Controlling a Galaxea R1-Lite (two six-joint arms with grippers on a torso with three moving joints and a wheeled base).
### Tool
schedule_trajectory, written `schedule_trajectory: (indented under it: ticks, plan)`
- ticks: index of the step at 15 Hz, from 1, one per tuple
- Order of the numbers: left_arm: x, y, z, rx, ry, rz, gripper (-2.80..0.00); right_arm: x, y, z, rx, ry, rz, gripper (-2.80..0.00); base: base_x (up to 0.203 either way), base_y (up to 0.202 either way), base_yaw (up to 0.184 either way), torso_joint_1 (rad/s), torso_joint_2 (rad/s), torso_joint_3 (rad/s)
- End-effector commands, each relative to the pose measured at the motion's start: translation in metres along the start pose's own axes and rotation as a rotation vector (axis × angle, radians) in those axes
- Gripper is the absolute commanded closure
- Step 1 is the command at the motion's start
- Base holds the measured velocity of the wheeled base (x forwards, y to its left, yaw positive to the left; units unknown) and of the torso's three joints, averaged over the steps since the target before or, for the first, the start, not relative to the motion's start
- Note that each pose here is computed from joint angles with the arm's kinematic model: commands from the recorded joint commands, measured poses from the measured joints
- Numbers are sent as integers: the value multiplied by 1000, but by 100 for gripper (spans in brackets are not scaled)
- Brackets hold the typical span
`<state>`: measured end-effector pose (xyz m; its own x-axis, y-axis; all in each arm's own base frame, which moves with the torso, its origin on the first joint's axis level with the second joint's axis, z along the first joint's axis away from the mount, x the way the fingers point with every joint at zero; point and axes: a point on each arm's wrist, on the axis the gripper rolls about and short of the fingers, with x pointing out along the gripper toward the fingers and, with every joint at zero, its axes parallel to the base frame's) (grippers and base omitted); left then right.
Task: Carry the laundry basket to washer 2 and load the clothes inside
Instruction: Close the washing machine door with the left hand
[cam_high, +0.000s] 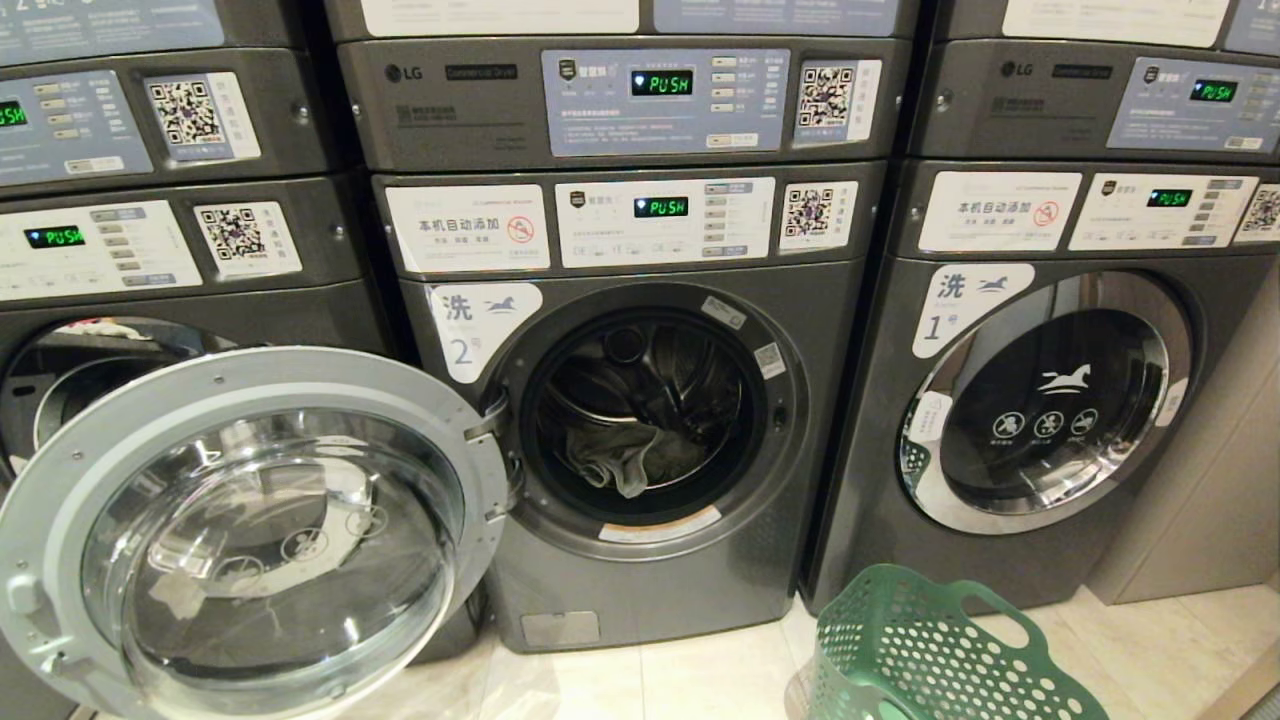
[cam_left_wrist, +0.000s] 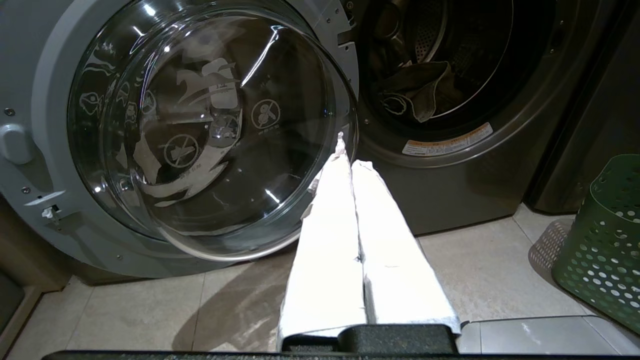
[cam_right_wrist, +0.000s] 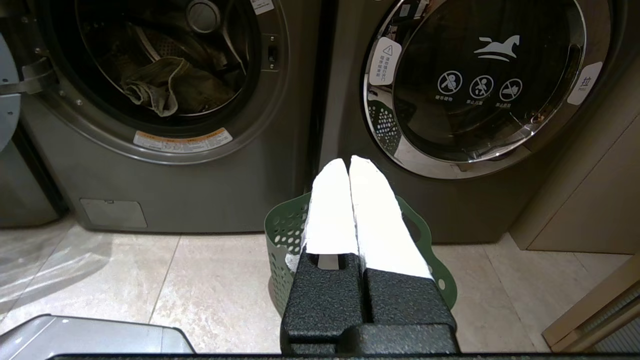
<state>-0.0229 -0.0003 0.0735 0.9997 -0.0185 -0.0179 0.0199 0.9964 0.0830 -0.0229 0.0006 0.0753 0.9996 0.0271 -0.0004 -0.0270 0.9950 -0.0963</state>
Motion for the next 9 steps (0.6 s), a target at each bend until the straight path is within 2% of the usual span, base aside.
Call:
schedule_trajectory:
  ticks: [1,7,9]
  plan:
    - [0,0,-1,1,1,0,0,0,0,0,-2,1,1,0,0,0,0,0,0,0]
    - [0,0,-1,1,1,0,0,0,0,0,0,1,1,0,0,0,0,0,0,0]
    - [0,0,-1,1,1,0,0,0,0,0,-2,1,2,0,2,-2,99,2,1,3]
